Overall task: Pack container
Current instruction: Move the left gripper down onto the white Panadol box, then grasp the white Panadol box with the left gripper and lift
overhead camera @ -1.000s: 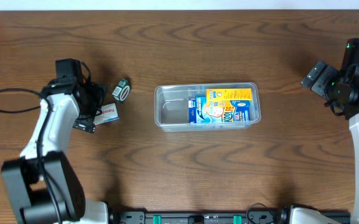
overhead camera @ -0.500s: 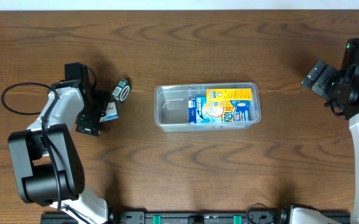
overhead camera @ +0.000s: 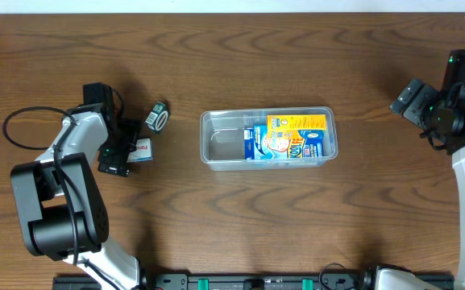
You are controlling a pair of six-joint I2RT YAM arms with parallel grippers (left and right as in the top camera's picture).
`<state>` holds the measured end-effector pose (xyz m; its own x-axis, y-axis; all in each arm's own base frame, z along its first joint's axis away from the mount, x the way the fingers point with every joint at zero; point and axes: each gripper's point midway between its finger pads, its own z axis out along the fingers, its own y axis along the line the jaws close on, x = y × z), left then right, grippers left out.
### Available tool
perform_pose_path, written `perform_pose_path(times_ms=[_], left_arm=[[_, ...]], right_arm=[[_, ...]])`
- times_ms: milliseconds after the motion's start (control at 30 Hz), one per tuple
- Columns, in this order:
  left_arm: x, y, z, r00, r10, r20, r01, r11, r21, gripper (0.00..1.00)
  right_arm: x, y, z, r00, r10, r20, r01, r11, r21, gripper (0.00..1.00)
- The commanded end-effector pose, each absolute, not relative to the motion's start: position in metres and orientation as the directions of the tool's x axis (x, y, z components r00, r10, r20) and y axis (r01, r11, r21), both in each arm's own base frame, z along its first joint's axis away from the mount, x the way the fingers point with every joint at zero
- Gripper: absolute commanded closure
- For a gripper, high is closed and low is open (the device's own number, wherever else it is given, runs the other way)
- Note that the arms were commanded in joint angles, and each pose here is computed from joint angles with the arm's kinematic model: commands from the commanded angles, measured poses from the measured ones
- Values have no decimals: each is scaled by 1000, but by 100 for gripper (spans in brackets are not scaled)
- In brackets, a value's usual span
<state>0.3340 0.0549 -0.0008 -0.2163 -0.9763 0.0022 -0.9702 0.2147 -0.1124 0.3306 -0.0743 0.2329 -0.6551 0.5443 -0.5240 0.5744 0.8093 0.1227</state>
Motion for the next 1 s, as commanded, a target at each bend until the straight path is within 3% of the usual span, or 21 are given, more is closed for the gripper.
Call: perform_pose_path(times_ms=[0, 67, 167, 300, 500, 967], left_arm=[[332, 59, -3, -219, -976, -9, -971, 219, -99, 1], [331, 57, -3, -239, -971, -2, -966, 238, -99, 4], [330, 56, -3, -289, -957, -1, -953, 288, -93, 26], [329, 56, -3, -327, -945, -3, -941, 326, -89, 40], [327, 55, -3, -343, -939, 2, -936, 342, -85, 41], [349, 38, 23, -638, -770, -14, -746, 623, -233, 41]], right_arm=[[331, -77, 234, -642, 558, -525, 590, 797, 125, 1], [331, -77, 234, -642, 558, -525, 590, 797, 125, 1], [331, -77, 234, -642, 558, -525, 590, 797, 125, 1], [331, -77, 234, -642, 558, -525, 590, 797, 125, 1], [331, -77, 234, -642, 558, -525, 590, 797, 125, 1], [331, -77, 234, -642, 558, -525, 590, 797, 125, 1]])
